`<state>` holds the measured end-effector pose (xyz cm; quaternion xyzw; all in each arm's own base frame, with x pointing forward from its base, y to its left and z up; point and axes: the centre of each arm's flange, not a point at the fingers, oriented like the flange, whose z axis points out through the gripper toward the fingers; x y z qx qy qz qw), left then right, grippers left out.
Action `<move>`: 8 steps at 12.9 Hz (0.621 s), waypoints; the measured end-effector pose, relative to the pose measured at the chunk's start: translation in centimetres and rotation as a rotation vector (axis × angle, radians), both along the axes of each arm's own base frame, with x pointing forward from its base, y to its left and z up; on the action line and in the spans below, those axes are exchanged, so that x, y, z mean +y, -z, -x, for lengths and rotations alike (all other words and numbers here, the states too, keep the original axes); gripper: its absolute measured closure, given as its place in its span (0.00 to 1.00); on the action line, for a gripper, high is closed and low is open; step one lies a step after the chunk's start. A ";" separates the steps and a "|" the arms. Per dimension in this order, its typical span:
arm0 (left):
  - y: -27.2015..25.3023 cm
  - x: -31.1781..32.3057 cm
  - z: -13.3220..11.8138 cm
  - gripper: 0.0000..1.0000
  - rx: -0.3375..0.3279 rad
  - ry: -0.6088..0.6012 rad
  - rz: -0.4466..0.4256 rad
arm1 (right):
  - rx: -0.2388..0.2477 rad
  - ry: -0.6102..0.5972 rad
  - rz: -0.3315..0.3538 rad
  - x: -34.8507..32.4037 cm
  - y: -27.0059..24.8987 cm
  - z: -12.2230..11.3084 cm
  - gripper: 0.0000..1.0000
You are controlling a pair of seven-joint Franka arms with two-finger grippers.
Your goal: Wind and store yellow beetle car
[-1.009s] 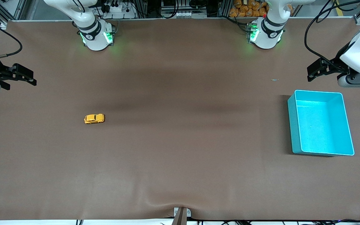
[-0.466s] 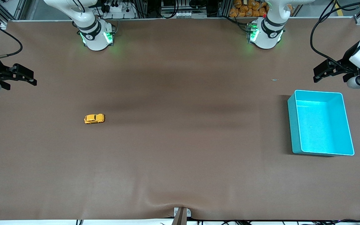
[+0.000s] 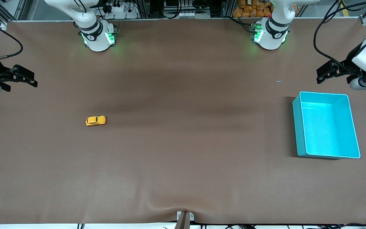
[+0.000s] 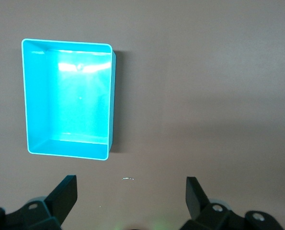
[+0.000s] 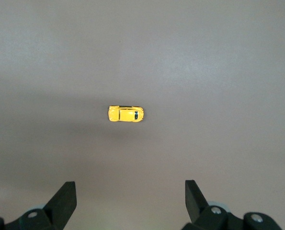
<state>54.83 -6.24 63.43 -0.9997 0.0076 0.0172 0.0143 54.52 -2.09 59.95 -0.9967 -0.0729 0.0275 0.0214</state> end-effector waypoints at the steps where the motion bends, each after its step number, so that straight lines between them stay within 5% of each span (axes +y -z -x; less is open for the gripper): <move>1: 0.0 -0.1 0.0 0.00 0.000 0.001 0.000 | 0.001 0.000 0.000 0.0 0.0 0.0 0.00; 8: 0.0 0.8 -0.1 0.00 0.001 -0.014 0.000 | 0.002 0.000 0.000 0.0 0.1 0.0 0.00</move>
